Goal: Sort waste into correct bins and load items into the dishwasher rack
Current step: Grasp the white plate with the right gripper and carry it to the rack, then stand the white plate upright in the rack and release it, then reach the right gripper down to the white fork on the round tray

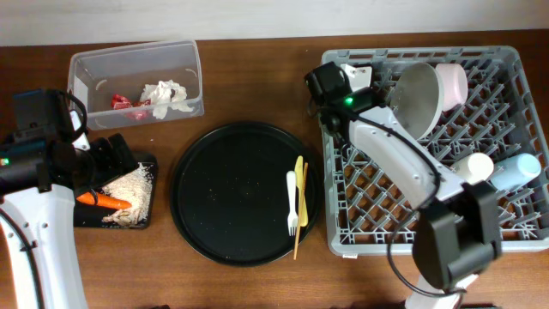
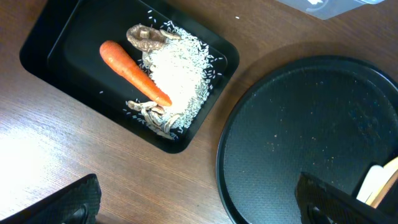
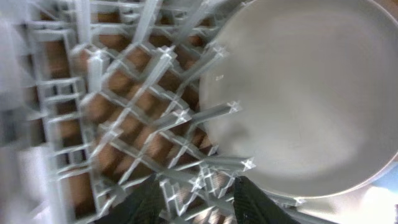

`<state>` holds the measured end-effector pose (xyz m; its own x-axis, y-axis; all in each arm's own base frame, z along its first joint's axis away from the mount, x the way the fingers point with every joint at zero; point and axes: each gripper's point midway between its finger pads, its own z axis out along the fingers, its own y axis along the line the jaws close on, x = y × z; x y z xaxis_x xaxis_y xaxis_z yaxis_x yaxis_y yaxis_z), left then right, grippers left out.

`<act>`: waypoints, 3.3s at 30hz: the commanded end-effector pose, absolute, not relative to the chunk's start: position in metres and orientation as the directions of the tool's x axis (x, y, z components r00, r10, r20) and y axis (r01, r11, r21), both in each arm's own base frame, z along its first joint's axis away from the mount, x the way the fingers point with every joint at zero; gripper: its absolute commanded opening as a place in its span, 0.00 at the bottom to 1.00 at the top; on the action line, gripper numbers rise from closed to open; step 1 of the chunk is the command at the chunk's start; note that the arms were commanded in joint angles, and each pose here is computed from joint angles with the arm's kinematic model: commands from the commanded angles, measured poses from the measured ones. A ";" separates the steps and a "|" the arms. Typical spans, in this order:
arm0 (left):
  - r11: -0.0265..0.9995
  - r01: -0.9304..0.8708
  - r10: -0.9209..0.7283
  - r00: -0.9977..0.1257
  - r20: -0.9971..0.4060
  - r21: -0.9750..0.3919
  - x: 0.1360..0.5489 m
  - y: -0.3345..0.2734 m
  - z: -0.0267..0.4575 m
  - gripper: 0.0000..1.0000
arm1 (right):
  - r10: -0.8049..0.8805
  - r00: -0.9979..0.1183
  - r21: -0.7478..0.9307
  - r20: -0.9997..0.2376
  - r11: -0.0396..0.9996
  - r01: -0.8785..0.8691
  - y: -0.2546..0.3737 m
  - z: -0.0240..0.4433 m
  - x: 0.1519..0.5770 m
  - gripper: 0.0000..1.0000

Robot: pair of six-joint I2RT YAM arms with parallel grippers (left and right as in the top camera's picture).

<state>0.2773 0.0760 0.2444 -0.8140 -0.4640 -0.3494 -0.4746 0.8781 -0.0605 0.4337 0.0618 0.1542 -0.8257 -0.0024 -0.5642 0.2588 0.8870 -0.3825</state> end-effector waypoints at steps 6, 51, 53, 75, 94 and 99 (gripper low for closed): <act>0.872 -0.484 -0.477 -0.808 -0.347 -0.071 0.276 0.076 0.244 0.99 | 0.438 -0.700 -0.077 -0.564 0.816 0.573 -0.128 0.211 0.402 0.04; 0.872 -0.484 -0.477 -0.809 -0.344 -0.070 0.276 0.076 0.243 0.99 | 0.037 -0.995 -0.073 -0.089 0.996 0.044 0.196 0.015 0.287 0.37; 0.872 -0.484 -0.477 -0.809 -0.344 -0.070 0.276 0.076 0.243 0.99 | 0.058 -0.994 -0.072 -0.089 0.995 0.065 0.193 0.007 0.283 0.33; 0.872 -0.484 -0.477 -0.809 -0.343 -0.069 0.276 0.076 0.243 0.99 | 0.004 -0.952 -0.098 -0.306 0.994 0.036 0.102 0.139 0.361 0.04; 0.872 -0.485 -0.478 -0.814 -0.330 -0.066 0.272 0.075 0.242 0.99 | -0.056 -0.998 -0.081 -0.036 0.995 -0.053 0.246 0.033 0.289 0.59; 0.872 -0.485 -0.478 -0.814 -0.330 -0.066 0.272 0.075 0.242 0.99 | -0.028 -0.999 -0.108 0.047 0.994 -0.033 0.245 -0.003 0.278 0.56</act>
